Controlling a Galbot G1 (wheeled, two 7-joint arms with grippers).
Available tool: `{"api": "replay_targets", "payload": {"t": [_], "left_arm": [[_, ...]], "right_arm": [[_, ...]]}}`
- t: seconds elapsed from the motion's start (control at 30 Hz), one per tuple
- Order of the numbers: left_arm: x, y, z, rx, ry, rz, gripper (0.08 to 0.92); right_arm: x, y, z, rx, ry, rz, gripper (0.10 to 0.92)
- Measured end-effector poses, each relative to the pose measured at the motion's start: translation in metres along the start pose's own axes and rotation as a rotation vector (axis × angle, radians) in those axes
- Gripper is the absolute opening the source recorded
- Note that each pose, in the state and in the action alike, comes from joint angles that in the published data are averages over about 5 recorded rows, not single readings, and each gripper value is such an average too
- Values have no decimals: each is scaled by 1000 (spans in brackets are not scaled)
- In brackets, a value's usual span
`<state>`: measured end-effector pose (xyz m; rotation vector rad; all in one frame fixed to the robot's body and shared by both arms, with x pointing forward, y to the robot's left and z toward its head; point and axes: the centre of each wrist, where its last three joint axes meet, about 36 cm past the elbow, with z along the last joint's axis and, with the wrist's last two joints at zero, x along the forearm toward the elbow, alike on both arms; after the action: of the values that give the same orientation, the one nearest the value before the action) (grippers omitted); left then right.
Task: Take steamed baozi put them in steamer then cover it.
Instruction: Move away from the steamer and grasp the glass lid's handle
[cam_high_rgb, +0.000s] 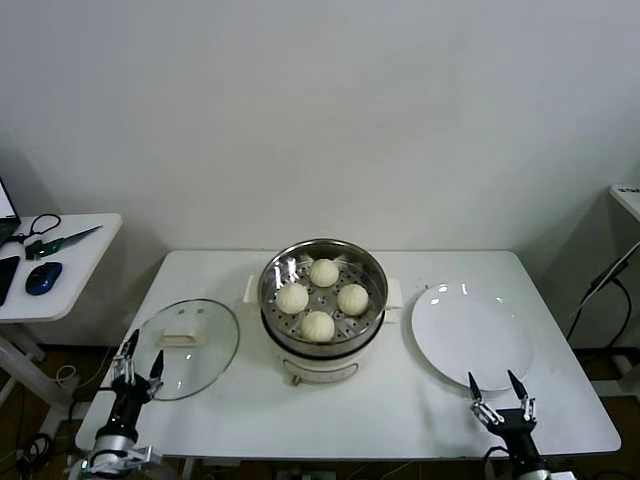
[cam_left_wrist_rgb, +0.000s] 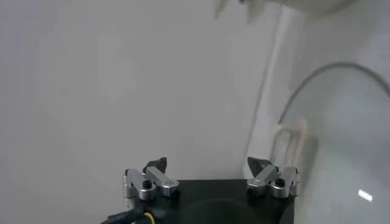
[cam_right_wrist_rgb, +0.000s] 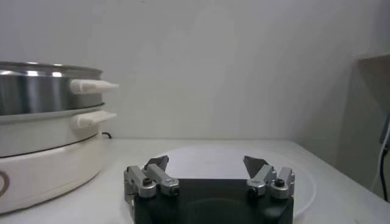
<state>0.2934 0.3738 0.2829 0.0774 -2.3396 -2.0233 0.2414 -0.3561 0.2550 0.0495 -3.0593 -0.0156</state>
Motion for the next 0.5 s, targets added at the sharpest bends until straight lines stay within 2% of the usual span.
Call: {"api": "replay_targets", "payload": {"t": [0.23,0.5], "left_arm": [[-16,-21,9,-121,-13,12,823],[-35,-38,10,-184,-21,15,823]], "right_arm": [[12,6,7,-4,2,19,823],[21,10,11,-8,1,34,823]]}}
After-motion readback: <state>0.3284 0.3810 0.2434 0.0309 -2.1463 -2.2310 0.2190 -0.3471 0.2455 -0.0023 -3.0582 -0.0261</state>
